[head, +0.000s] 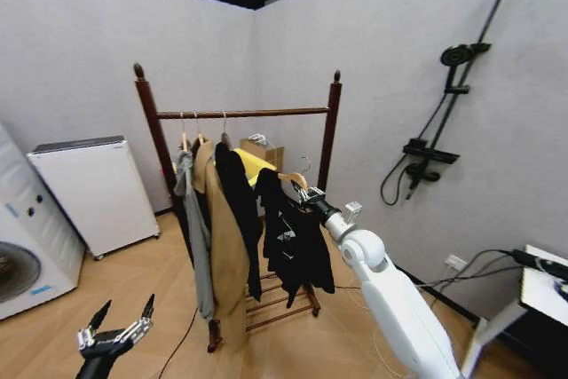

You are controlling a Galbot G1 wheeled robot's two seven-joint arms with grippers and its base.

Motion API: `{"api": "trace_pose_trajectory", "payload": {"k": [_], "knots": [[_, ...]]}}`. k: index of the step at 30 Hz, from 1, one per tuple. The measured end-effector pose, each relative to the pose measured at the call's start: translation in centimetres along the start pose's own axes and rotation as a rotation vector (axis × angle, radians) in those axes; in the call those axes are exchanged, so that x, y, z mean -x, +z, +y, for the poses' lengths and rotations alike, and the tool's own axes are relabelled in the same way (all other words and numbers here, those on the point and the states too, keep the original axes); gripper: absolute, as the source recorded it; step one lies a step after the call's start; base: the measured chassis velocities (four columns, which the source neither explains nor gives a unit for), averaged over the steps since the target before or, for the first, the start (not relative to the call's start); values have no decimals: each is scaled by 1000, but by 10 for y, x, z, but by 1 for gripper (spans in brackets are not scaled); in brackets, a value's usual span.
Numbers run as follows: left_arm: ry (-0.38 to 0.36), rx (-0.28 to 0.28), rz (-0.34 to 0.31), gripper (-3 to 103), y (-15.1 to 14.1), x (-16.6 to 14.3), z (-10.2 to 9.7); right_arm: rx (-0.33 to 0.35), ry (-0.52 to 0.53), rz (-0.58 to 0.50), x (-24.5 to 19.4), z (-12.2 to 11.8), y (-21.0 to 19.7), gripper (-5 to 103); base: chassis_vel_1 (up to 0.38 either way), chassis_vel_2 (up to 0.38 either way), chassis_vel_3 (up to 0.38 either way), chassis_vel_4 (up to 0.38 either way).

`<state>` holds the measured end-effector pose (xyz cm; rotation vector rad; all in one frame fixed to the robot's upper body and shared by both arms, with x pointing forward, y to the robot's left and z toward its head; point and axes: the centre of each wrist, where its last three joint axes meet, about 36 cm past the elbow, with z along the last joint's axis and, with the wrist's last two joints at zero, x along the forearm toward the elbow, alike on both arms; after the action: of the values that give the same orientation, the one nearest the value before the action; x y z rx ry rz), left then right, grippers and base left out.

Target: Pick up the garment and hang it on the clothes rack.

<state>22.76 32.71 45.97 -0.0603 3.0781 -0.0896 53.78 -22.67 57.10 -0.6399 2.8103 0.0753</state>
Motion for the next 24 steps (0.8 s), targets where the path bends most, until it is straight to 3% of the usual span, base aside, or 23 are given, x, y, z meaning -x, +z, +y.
{"api": "trace_pose_trajectory", "payload": {"k": [13, 24], "knots": [[0, 0, 0, 100, 0, 0, 0, -16, -6, -6, 5, 11, 7, 10, -18, 16, 14, -12], [1, 0, 0, 100, 0, 0, 0, -24, -11, 2, 5, 23, 4, 10, -172, 168, 179, -163]]}}
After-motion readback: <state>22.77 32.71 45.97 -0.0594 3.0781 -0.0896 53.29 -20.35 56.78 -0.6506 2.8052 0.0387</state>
